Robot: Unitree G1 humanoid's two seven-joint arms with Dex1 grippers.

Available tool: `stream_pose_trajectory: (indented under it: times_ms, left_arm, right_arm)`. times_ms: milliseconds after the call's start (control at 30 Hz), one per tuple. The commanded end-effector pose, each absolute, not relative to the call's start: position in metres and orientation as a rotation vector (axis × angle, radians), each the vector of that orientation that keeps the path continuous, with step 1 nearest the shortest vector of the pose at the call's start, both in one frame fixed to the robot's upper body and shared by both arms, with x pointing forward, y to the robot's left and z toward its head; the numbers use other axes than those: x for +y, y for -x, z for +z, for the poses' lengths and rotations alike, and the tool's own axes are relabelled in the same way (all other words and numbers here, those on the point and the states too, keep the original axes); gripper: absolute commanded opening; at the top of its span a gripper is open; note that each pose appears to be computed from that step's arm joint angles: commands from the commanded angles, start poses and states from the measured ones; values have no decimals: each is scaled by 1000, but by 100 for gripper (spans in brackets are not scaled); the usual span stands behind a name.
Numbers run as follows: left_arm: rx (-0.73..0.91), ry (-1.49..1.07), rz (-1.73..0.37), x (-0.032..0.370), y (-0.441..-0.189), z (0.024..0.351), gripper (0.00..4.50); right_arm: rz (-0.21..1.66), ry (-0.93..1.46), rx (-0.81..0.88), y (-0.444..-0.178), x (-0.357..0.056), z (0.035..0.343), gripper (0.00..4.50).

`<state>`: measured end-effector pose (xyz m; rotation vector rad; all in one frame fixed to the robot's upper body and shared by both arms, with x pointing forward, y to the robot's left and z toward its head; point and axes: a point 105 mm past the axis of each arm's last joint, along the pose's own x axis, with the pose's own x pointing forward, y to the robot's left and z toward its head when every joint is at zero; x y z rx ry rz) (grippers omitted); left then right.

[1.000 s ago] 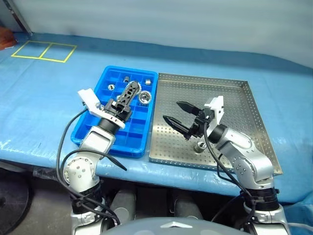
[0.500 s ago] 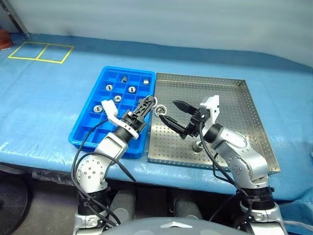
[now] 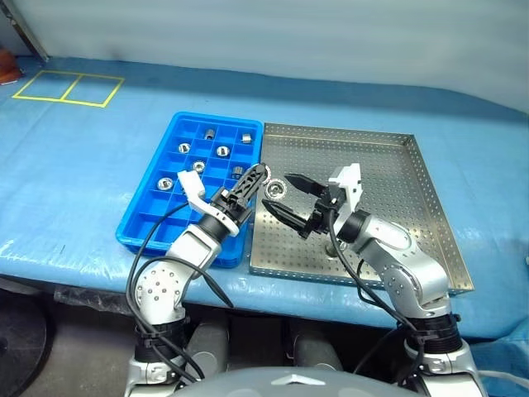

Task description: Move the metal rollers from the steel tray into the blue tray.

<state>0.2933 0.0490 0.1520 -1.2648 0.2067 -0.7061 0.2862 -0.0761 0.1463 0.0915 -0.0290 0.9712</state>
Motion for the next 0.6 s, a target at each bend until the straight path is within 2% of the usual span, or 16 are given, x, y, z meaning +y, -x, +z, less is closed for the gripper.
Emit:
stream_pose_trajectory:
  times_ms: [33, 67, 167, 300, 400, 533, 600]
  left_arm:
    - [172, 1282, -780, 38, -291, 166, 127]
    - [173, 1281, -781, 37, -291, 166, 127]
    - [178, 1279, -778, 36, -292, 164, 127]
    - [188, 1269, -778, 33, -292, 162, 127]
    - [193, 1261, -774, 33, -292, 161, 127]
    - [197, 1251, -763, 32, -293, 159, 127]
    - [199, 1247, -760, 32, -292, 159, 127]
  right_arm:
    - [990, -65, -64, -284, -73, 154, 450]
    - [983, -64, -60, -285, -73, 153, 450]
    - [969, -60, -49, -286, -75, 151, 387]
    - [959, -52, -52, -287, -75, 151, 259]
    - [955, -55, -52, -288, -75, 151, 259]
    - [963, -59, -49, -288, -75, 151, 189]
    - [958, -52, -51, -289, -75, 151, 189]
